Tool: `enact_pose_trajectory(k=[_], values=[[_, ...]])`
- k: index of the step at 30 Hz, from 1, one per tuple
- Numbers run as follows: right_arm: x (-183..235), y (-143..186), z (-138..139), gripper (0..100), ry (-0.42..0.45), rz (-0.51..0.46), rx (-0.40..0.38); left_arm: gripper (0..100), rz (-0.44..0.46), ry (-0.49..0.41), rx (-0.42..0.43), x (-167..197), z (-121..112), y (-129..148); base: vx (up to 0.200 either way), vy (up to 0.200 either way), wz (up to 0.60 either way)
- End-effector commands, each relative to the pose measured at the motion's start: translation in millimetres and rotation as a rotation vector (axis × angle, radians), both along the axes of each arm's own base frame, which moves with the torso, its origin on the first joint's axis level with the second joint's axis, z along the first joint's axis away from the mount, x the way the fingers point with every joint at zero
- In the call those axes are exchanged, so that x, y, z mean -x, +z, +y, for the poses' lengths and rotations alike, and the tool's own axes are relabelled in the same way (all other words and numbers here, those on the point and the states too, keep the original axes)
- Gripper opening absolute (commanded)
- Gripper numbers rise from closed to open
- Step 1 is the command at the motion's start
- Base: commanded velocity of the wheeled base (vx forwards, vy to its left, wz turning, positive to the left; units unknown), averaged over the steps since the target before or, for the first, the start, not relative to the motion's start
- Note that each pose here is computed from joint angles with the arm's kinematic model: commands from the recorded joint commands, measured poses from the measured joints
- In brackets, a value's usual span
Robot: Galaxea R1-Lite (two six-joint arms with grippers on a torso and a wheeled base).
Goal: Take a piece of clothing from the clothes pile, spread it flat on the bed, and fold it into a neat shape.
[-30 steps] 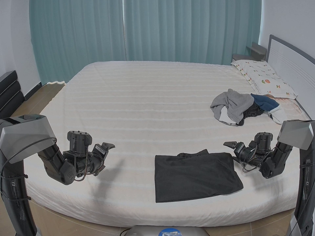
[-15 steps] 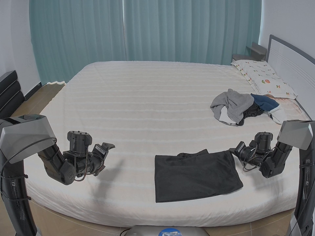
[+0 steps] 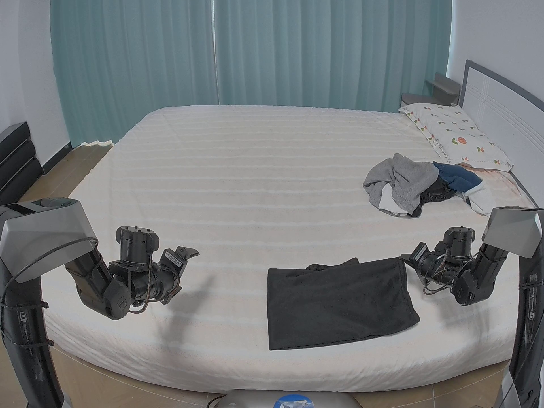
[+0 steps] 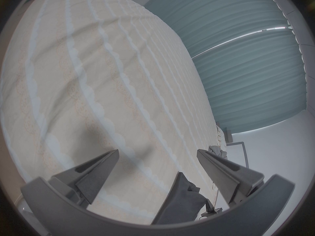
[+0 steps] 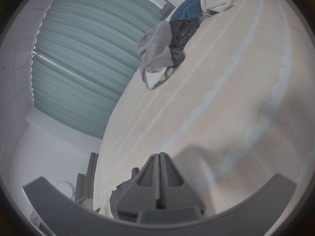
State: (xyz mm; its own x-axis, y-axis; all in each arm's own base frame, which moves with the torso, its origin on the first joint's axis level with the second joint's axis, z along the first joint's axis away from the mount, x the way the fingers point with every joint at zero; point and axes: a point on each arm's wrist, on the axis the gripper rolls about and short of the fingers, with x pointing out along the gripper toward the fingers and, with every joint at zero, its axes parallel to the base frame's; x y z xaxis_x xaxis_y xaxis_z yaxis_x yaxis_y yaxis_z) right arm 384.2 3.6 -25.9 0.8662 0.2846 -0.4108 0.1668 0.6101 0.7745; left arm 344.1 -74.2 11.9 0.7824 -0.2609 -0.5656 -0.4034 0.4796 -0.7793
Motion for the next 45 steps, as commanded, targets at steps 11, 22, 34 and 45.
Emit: enact_pose_trajectory(k=[11,22,34,45], values=[[0.3,-3.0,-2.3,0,-0.004,0.012,0.002,100,0.000,-0.001,0.000,0.1,-0.3,-0.1,0.000,0.000,0.00],[-1.0,-2.5,-3.0,0,-0.006,0.012,0.002,100,0.000,-0.004,0.000,0.3,-1.4,-0.1,0.000,0.000,0.00],[0.9,0.2,-2.9,100,-0.007,0.004,0.001,100,0.000,-0.004,0.000,0.3,-1.4,-0.1,0.000,0.000,0.00],[1.5,-0.1,-3.5,100,-0.008,0.005,0.001,100,-0.002,-0.002,0.000,-0.1,-1.4,0.1,-0.055,0.000,0.00]])
